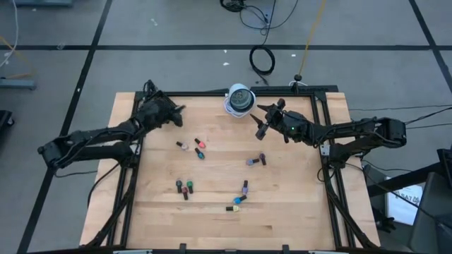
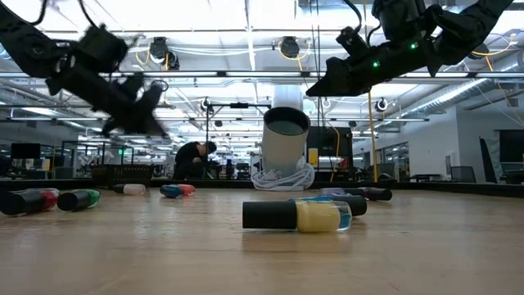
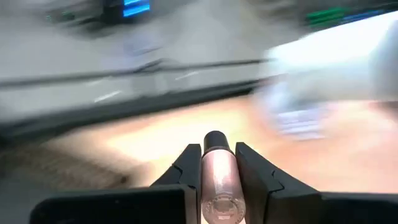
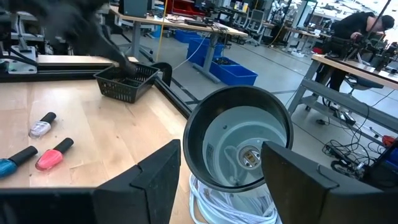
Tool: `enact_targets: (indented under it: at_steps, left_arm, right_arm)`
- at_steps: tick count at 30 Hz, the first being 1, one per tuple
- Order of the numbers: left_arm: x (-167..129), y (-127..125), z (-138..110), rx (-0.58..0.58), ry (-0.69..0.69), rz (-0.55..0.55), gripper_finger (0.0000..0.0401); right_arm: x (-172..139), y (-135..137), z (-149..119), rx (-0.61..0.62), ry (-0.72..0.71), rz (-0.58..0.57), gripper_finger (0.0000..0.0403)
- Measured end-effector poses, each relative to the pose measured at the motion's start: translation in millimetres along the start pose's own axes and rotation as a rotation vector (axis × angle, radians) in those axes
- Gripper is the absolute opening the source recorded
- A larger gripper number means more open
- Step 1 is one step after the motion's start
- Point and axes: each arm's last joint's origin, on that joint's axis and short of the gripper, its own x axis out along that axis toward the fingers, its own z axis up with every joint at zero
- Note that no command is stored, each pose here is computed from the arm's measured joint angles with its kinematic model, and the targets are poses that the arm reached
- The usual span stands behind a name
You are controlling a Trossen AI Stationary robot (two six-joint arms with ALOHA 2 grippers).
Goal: Pick & Place Nail Polish
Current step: Put the light pink nail polish bottle into the black basket
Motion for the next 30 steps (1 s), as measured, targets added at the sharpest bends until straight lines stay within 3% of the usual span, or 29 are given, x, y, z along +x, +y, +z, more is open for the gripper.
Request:
enact_targets:
  at_steps: [7,14,17,20,23,26,30]
  left_arm:
    - [-19.8,-29.6,19.8,0.137,-0.057,-0.700,0.0052]
    - [-42.3,-58.9,24.5,0.245,-0.047,-1.260,0.0052]
    - [-52.9,-69.8,34.2,0.251,-0.212,-1.295,0.0052]
    - [-70.3,-75.3,51.6,0.184,-0.490,-1.275,0.0052]
    - [-84.8,-77.9,60.5,0.115,-0.677,-1.292,0.0052]
    - [-90.3,-79.4,61.9,0.096,-0.716,-1.324,0.0052]
    - [-78.8,-82.6,53.8,0.114,-0.589,-1.276,0.0052]
  right_arm:
    - [0.0,0.1,0.0,0.000,0.000,0.000,0.0210]
    - [0.0,0.1,0.0,0.000,0.000,0.000,0.0210]
    - [0.1,0.1,0.1,0.000,0.000,0.001,0.0210]
    - [0.1,0.1,0.2,0.008,-0.001,0.001,0.0210]
    - [0.1,0.1,0.4,0.009,-0.004,0.000,0.0210]
    - [0.1,0.1,0.6,0.008,-0.005,0.000,0.0210]
    - [0.0,0.1,0.7,0.008,-0.006,0.000,0.0210]
